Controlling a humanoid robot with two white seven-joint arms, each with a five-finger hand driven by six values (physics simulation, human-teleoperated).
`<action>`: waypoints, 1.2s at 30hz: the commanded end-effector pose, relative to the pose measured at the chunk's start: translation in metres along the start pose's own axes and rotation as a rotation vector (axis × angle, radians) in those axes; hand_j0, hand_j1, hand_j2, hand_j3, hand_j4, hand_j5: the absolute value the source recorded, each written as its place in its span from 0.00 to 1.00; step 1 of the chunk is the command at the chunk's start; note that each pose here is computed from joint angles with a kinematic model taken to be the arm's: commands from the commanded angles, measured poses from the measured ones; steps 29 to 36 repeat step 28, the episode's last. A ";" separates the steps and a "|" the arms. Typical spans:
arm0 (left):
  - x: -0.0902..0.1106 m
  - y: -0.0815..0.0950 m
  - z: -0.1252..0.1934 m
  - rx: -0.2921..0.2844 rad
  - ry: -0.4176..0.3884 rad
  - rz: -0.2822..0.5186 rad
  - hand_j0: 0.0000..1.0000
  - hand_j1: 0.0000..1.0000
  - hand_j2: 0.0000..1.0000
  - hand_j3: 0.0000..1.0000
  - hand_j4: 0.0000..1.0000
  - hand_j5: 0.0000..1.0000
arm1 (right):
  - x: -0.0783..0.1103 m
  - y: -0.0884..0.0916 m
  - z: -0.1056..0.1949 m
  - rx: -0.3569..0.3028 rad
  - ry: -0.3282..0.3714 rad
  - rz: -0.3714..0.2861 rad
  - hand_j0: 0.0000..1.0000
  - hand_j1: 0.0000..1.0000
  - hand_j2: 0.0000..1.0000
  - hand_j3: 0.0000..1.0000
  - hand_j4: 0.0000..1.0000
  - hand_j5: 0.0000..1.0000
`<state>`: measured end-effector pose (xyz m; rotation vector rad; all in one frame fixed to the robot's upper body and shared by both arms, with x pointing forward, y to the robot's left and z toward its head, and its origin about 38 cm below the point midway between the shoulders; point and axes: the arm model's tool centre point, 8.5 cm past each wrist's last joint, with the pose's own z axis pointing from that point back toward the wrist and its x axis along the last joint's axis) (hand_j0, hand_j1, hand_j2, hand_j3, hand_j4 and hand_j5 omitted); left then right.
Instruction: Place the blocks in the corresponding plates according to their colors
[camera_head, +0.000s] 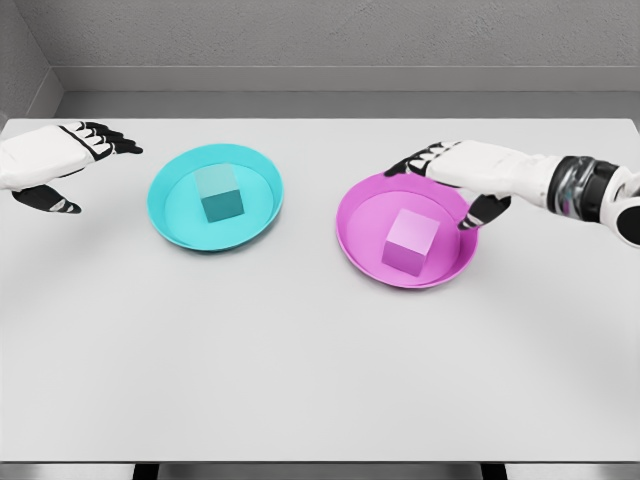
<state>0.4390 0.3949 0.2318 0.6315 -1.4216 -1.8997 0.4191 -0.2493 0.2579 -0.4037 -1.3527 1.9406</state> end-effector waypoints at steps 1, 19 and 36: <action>0.000 0.001 0.000 0.005 0.000 0.005 1.00 1.00 1.00 1.00 1.00 1.00 | -0.008 -0.017 0.025 -0.040 -0.020 0.072 1.00 1.00 1.00 1.00 1.00 1.00; 0.003 0.001 -0.001 0.006 -0.011 0.001 1.00 1.00 1.00 1.00 1.00 1.00 | -0.036 0.047 0.090 0.022 -0.092 0.095 1.00 1.00 1.00 1.00 1.00 1.00; 0.003 0.002 -0.001 0.006 -0.010 -0.001 1.00 1.00 1.00 1.00 1.00 1.00 | -0.035 0.048 0.089 0.021 -0.096 0.092 1.00 1.00 1.00 1.00 1.00 1.00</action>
